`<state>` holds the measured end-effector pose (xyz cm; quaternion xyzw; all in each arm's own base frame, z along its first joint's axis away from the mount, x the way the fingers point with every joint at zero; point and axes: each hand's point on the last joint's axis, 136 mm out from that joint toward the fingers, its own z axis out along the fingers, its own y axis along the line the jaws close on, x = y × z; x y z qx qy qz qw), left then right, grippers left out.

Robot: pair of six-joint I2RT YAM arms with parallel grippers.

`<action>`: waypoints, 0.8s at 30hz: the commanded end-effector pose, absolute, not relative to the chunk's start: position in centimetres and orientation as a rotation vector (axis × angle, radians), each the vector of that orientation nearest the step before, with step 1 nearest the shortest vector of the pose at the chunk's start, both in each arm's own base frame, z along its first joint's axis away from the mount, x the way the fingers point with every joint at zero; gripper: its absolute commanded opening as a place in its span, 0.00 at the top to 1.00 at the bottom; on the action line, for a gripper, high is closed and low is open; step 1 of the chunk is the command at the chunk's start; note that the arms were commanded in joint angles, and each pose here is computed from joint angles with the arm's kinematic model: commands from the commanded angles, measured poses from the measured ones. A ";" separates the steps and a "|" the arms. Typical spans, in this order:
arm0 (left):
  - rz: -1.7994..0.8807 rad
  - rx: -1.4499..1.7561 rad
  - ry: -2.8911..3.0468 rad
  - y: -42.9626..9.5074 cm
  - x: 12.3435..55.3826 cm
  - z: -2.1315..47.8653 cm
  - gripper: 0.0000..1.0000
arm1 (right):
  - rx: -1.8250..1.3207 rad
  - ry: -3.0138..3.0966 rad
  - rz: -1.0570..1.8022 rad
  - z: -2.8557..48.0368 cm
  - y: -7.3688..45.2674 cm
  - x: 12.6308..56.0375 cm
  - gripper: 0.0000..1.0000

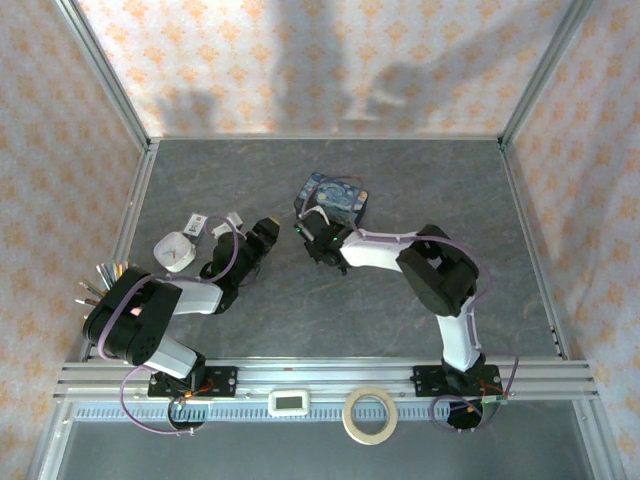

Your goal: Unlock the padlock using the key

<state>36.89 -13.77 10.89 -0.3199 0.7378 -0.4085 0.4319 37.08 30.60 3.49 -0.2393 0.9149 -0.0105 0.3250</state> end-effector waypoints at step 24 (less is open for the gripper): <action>-1.356 -0.639 1.835 -23.7 38.8 10.4 0.53 | -0.758 2.400 1.175 7.1 31.2 34.8 1.00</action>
